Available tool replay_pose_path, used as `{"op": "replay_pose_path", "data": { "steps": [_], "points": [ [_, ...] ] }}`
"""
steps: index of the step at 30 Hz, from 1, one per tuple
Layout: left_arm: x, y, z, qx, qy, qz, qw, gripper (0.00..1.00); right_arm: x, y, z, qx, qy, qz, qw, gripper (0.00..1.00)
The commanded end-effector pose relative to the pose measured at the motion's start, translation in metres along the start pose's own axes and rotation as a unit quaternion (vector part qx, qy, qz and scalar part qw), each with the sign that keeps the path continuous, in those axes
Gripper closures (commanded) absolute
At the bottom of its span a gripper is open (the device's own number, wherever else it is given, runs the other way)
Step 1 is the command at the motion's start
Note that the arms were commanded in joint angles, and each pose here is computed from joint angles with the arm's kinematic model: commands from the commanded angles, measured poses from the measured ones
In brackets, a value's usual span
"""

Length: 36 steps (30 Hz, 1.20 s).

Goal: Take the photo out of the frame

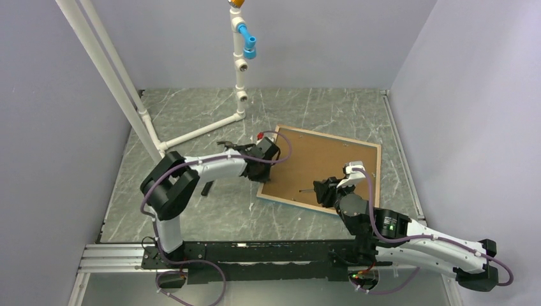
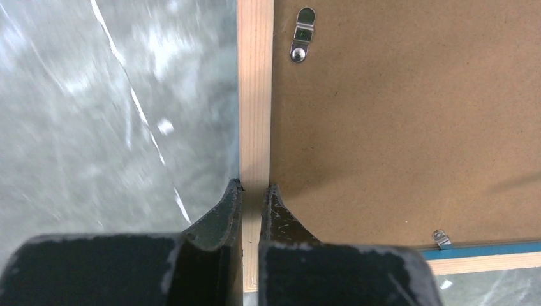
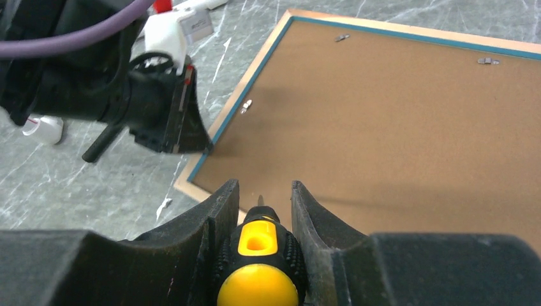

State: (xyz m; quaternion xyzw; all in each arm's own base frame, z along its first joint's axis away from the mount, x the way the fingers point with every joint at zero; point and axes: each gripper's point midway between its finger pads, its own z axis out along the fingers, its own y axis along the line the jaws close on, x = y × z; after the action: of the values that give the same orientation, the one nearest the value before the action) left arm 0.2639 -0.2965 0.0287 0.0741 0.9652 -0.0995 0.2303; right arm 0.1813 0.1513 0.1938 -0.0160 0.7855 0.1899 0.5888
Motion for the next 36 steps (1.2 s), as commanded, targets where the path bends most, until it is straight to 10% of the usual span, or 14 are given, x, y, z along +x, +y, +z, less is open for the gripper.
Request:
{"op": "replay_pose_path", "data": {
  "steps": [1,6,10,15,20,30,36],
  "points": [
    [-0.015,0.035,0.015,-0.033,0.045,0.089,0.994,1.0,-0.016,0.004,-0.001,-0.005,-0.023,0.022,0.999,1.0],
    [-0.052,0.055,0.016,-0.046,0.039,0.092,0.994,0.96,-0.013,0.007,0.0,-0.012,-0.019,0.016,1.0,1.0],
    [-0.076,0.063,-0.003,-0.06,0.018,0.062,0.996,0.44,-0.012,0.007,0.0,-0.01,-0.016,0.016,1.0,1.0],
    [-0.073,0.05,-0.038,-0.014,-0.021,-0.053,0.998,0.13,-0.014,0.006,-0.001,-0.01,-0.02,0.019,1.0,1.0],
    [-0.042,0.045,-0.061,0.009,-0.005,-0.22,0.976,0.14,-0.016,0.01,0.0,-0.017,-0.023,0.018,0.999,1.0],
    [0.005,-0.003,-0.08,0.12,-0.002,-0.504,0.855,0.15,-0.013,0.008,-0.001,-0.015,-0.021,0.031,0.999,1.0],
    [0.029,-0.017,-0.072,0.055,0.041,-0.597,0.799,0.22,0.007,0.006,0.002,-0.016,-0.004,0.043,0.999,1.0]
  ]
}}
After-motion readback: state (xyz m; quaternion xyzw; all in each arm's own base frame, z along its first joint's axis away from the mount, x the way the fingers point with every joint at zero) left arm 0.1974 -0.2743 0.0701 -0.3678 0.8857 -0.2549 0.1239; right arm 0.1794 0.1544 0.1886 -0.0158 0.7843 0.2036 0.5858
